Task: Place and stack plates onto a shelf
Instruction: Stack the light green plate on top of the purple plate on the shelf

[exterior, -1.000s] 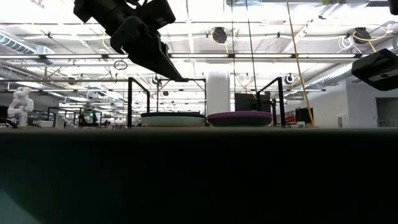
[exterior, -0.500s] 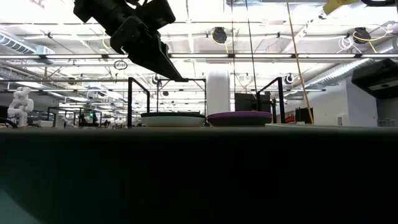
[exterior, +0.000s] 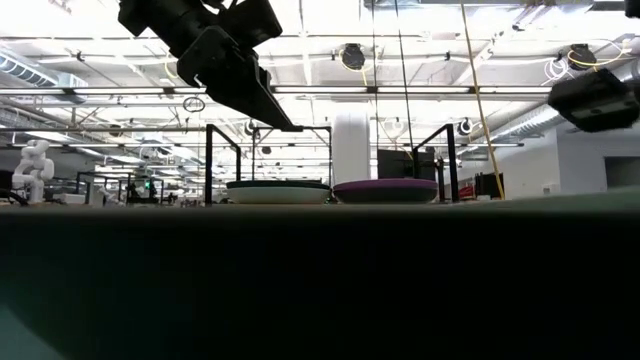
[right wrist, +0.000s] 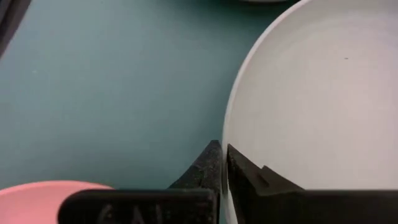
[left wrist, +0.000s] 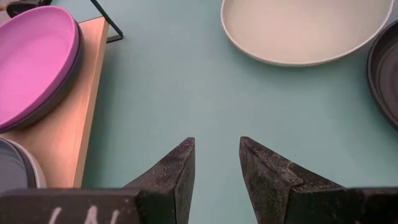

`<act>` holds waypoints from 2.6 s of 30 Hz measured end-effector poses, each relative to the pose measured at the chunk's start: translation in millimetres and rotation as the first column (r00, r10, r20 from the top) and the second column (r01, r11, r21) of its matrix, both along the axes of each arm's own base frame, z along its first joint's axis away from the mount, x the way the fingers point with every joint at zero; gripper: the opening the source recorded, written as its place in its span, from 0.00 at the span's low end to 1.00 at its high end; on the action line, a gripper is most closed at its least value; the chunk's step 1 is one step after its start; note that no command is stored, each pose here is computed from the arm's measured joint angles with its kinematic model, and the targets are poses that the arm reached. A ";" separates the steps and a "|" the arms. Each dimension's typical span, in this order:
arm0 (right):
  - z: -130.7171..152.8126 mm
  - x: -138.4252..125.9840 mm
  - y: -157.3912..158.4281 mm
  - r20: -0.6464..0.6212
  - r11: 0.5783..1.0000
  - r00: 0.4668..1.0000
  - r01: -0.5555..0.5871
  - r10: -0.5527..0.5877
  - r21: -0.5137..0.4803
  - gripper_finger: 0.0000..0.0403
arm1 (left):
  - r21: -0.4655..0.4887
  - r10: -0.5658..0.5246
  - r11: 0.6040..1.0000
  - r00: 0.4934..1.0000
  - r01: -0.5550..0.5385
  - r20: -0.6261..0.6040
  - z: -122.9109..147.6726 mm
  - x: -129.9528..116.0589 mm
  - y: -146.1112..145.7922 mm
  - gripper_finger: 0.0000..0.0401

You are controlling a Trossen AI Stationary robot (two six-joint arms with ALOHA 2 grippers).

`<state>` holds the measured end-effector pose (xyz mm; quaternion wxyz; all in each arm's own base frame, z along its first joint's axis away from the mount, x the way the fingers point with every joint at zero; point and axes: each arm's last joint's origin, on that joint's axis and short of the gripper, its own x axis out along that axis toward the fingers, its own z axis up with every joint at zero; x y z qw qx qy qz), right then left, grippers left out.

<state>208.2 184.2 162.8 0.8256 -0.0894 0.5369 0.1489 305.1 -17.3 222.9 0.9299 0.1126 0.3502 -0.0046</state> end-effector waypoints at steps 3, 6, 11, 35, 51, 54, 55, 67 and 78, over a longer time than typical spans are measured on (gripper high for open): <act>8.9 4.4 -0.6 0.017 0.999 1.000 -0.001 0.002 -0.050 0.00 | 0.000 0.000 1.000 1.000 0.000 0.000 0.0 0.0 0.0 0.33; 19.4 8.9 -2.2 0.026 0.993 1.000 -0.009 0.013 -0.117 0.00 | 0.003 -0.002 1.000 1.000 0.002 0.000 0.0 0.0 0.0 0.33; 34.9 19.3 -8.1 0.037 0.983 0.999 -0.033 0.040 -0.183 0.00 | 0.006 -0.005 1.000 1.000 0.005 0.000 0.0 0.0 0.0 0.33; 78.7 58.2 -99.3 0.085 0.898 0.994 -0.024 0.069 -0.440 0.00 | 0.009 -0.003 1.000 0.997 0.004 -0.079 -5.5 -5.2 0.3 0.33; 120.7 62.6 -178.8 0.281 0.884 0.958 0.086 0.052 -0.459 0.00 | 0.010 -0.005 1.000 0.997 0.006 -0.075 -5.2 -4.9 0.3 0.33; 120.3 66.0 -196.1 0.299 0.897 0.954 0.118 0.017 -0.426 0.00 | 0.010 -0.005 1.000 0.997 0.005 -0.074 -5.1 -4.8 0.3 0.33; 120.1 66.1 -201.6 0.300 0.901 0.954 0.125 0.006 -0.415 0.00 | 0.010 -0.004 1.000 0.997 0.005 -0.074 -5.1 -4.8 0.4 0.33; 106.7 69.8 -262.6 0.285 0.913 0.952 0.210 -0.110 -0.351 0.00 | 0.008 -0.005 1.000 0.999 0.005 -0.045 -3.1 -2.8 0.2 0.33; 76.5 77.7 -301.6 0.207 0.903 0.958 0.262 -0.200 -0.339 0.00 | 0.007 -0.005 1.000 1.000 0.005 -0.027 -1.9 -1.6 0.2 0.33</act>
